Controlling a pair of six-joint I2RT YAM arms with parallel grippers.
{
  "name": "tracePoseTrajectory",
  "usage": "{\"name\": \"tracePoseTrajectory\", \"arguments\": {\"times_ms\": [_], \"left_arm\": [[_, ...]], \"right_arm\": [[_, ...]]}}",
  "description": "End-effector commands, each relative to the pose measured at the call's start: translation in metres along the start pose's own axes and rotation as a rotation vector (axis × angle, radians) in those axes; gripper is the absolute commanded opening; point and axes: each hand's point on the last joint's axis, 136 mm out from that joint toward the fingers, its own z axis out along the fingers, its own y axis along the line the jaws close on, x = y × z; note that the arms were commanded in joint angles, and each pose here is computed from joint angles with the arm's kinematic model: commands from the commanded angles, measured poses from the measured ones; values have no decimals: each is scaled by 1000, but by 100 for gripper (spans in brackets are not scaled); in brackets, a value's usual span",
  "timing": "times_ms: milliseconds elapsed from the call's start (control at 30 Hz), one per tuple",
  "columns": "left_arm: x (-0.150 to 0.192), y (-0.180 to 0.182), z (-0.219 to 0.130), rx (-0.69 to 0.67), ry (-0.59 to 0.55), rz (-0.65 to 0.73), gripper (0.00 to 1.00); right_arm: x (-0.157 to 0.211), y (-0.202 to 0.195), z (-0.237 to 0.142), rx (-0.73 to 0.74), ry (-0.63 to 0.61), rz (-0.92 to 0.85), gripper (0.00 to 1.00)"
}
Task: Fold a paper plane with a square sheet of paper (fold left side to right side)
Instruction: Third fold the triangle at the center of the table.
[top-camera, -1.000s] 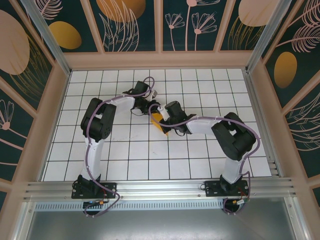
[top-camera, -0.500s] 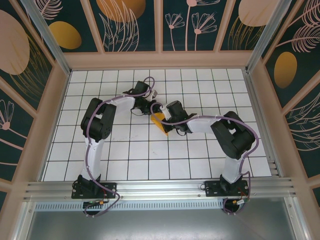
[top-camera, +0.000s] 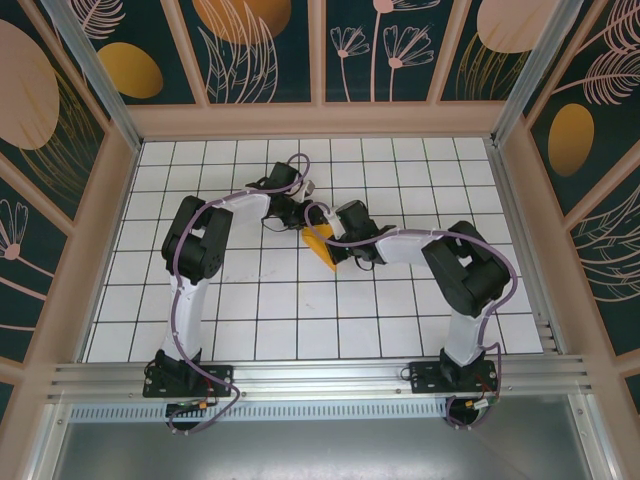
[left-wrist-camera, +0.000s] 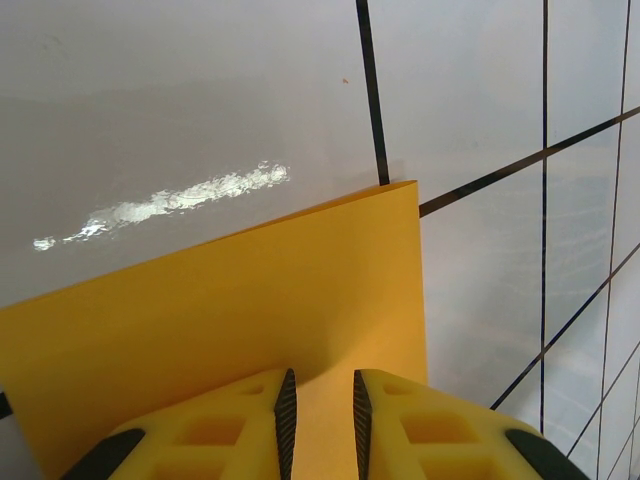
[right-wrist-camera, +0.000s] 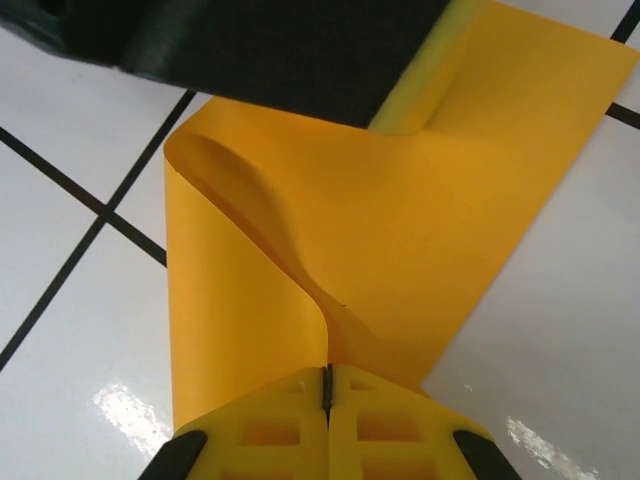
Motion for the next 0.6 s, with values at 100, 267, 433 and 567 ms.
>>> {"name": "tracePoseTrajectory", "arguments": {"times_ms": [100, 267, 433, 567], "left_arm": [[26, 25, 21, -75, 80, -23, 27], [26, 24, 19, -74, 78, -21, 27], [25, 23, 18, -72, 77, -16, 27], [26, 24, 19, -75, 79, -18, 27]], "right_arm": [[-2, -6, 5, 18, 16, 18, 0], [5, -6, 8, 16, 42, 19, 0], [14, -9, 6, 33, 58, 30, 0], [15, -9, 6, 29, 62, 37, 0]]}}
